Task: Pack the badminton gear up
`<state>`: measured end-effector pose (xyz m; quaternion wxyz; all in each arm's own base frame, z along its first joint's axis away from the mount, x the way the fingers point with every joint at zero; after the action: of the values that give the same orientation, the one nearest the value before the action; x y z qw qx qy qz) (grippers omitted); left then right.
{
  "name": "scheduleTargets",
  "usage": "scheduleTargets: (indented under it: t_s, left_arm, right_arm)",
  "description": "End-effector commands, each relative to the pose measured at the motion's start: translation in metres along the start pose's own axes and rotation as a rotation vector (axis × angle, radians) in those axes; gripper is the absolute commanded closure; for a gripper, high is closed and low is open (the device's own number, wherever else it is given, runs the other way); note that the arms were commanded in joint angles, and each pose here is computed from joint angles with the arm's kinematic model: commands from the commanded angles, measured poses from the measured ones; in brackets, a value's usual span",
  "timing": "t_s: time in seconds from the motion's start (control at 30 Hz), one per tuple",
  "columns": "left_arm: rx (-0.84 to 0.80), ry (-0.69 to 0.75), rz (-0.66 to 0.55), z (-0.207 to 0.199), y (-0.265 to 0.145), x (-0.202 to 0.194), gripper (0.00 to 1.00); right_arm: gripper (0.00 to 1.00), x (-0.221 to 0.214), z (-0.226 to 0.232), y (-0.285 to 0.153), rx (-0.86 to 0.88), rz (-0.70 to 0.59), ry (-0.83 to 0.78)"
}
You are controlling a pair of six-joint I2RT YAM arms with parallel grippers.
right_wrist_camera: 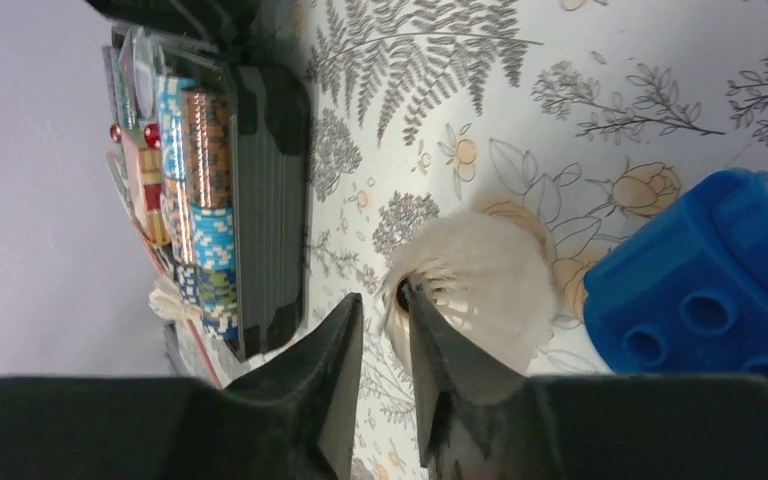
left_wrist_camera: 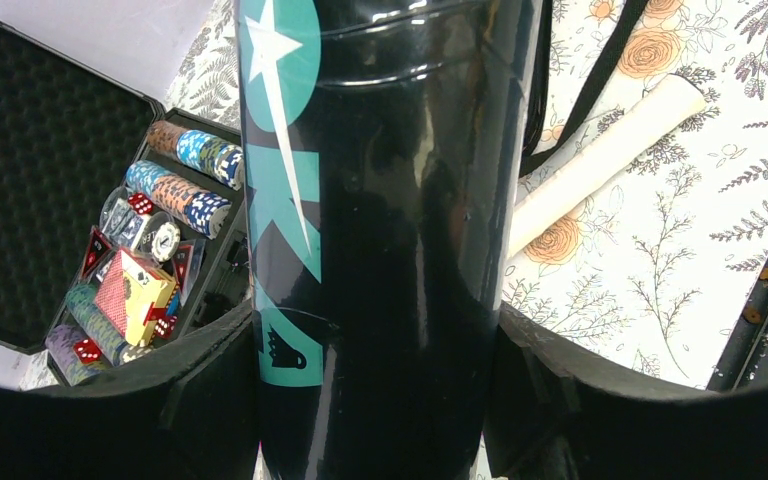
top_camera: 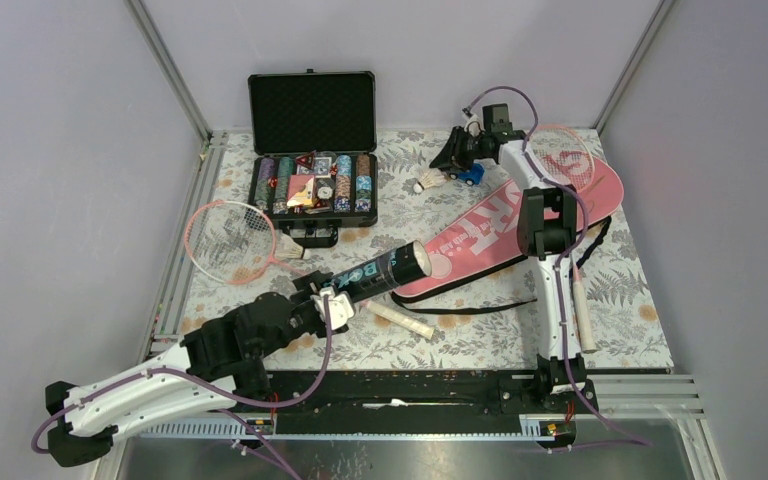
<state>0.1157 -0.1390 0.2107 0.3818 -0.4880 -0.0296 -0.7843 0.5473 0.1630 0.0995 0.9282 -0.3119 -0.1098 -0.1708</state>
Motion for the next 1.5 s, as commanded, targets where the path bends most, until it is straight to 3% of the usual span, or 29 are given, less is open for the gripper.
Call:
scheduleTargets:
  t_s: [0.0,0.13,0.43,0.77,0.9,1.23,1.47]
  left_arm:
    - [0.063,-0.020,-0.082,0.011,0.000,0.017,0.61]
    - [0.054,-0.016,-0.070,0.009,0.002,0.016,0.61]
    - [0.083,-0.070,-0.093,0.012,0.002,0.019,0.61]
    - [0.090,-0.222,-0.037,0.017,-0.003,0.033,0.62]
    - [0.054,-0.273,0.005,0.012,0.001,0.035,0.63]
    - [0.023,-0.403,-0.033,0.009,0.000,0.049,0.63]
    - [-0.007,-0.404,-0.041,0.004,0.002,0.048,0.63]
  right_arm:
    - [0.78,0.011,0.054,-0.042,0.070,-0.032,-0.118]
    - [1.00,0.006,0.062,-0.050,0.107,-0.023,-0.124]
    - [1.00,-0.010,0.091,-0.077,0.185,-0.101,-0.089]
    - [1.00,-0.077,0.146,-0.170,0.156,-0.266,-0.106]
    - [1.00,-0.110,0.163,-0.202,0.152,-0.260,-0.082]
    - [1.00,-0.200,0.214,-0.282,0.162,-0.290,-0.190]
    - [1.00,-0.236,0.239,-0.306,0.242,-0.262,-0.245]
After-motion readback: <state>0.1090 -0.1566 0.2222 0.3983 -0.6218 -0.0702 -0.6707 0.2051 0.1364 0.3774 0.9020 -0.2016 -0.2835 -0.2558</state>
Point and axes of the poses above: each gripper's point midway between its finger pads, its own y axis out along the fingers, its own z axis along the line the jaws close on, x = y × z, the point moved 7 cm from there along -y, back along the fingers, and after that the axes turned 3 degrees about y, right-handed, at the moved point
